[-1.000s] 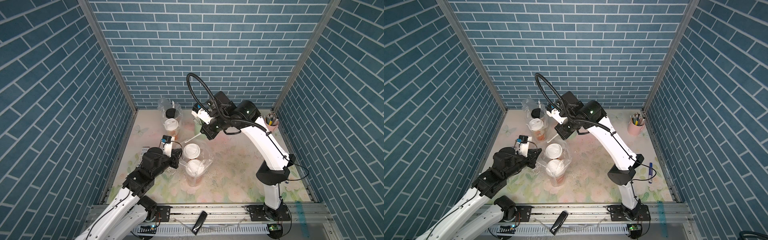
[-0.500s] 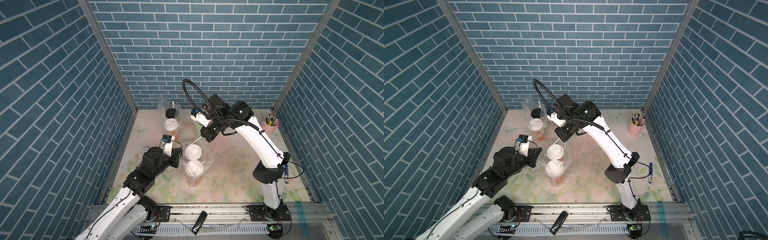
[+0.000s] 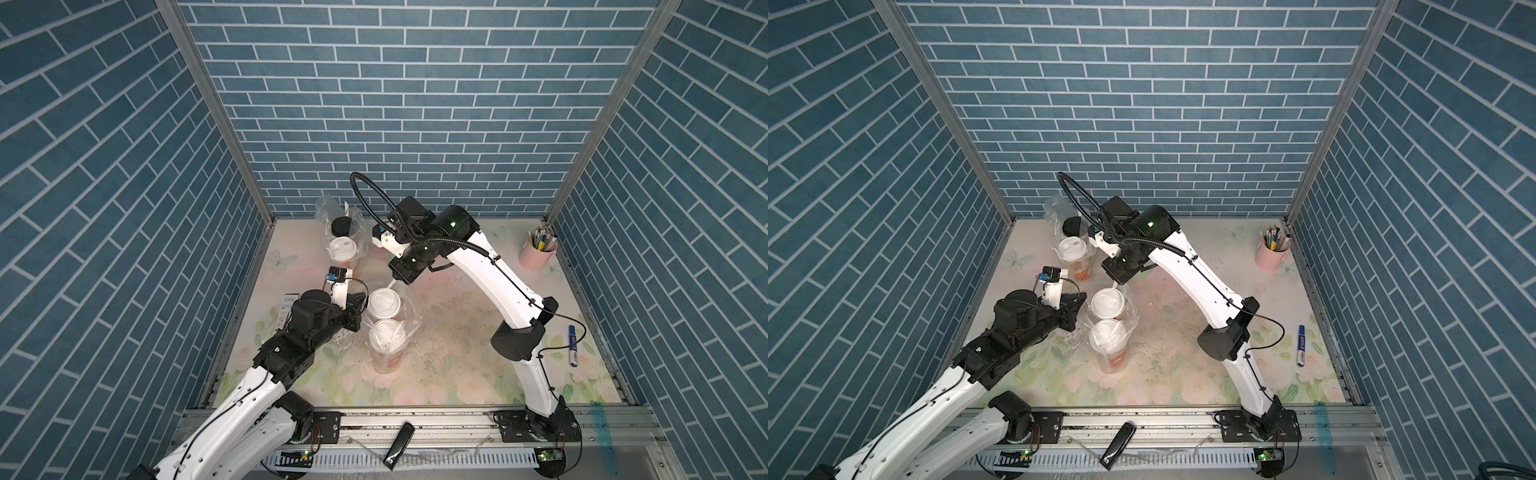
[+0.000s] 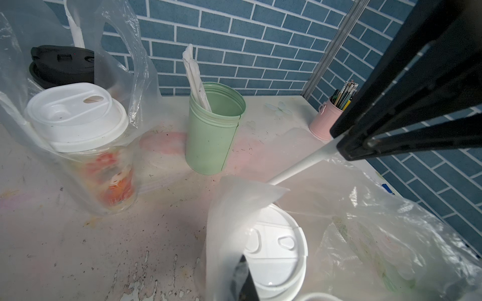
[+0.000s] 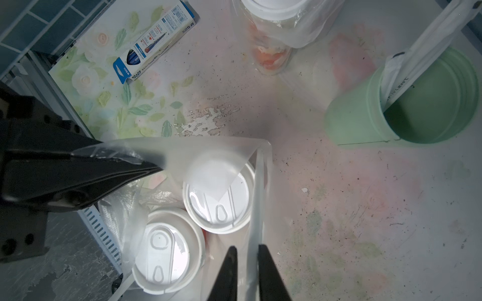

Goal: Pack milk tea into plastic carrier bags
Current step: Place the straw in the plastic carrier bag, then adjust the straw in the plastic carrier bag.

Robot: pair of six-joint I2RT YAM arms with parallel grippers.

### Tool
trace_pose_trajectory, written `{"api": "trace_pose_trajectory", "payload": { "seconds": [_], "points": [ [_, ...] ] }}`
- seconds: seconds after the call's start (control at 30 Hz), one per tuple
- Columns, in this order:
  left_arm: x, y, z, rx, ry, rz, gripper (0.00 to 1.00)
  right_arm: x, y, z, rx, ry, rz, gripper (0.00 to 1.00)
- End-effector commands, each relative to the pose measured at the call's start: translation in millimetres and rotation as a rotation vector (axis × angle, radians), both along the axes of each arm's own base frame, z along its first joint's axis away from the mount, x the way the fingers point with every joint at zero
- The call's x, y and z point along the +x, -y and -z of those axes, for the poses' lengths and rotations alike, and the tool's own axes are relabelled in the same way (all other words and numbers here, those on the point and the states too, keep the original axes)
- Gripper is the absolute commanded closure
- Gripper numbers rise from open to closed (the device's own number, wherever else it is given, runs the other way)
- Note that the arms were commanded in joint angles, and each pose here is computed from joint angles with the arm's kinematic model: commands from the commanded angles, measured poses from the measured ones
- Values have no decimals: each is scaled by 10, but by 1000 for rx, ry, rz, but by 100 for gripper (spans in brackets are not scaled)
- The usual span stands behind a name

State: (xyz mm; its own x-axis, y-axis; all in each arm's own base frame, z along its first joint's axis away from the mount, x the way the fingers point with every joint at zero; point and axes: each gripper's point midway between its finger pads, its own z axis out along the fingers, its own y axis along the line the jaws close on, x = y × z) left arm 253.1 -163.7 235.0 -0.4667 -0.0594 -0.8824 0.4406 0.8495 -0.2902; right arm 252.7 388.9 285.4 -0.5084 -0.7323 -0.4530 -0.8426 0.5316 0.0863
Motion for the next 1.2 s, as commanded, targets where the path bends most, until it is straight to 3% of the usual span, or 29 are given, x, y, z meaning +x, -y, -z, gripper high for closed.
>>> {"api": "trace_pose_trajectory", "payload": {
  "seconds": [0.0,0.37,0.57,0.7,0.97,1.03,1.07,1.1,1.17],
  "points": [
    [25,-5,-42,2,26,-5,100,58,-99,-50,38,24,13,77],
    [28,-3,-32,3,23,-6,100,288,-349,-169,147,99,61,73],
    [25,-14,-5,9,16,-11,100,324,-405,-119,157,95,63,82],
    [30,-36,20,18,11,-20,100,365,-421,184,98,46,73,90],
    [44,-68,56,32,0,-40,99,323,-359,328,80,-24,81,91],
    [40,-74,40,31,0,-42,94,324,-373,315,88,-21,71,89],
    [37,-75,27,30,2,-43,89,297,-336,130,121,4,65,87],
    [37,-78,13,29,5,-44,81,292,-329,68,134,16,61,83],
    [34,-79,-29,23,13,-44,74,281,-314,-60,162,40,53,76]
  ]
}}
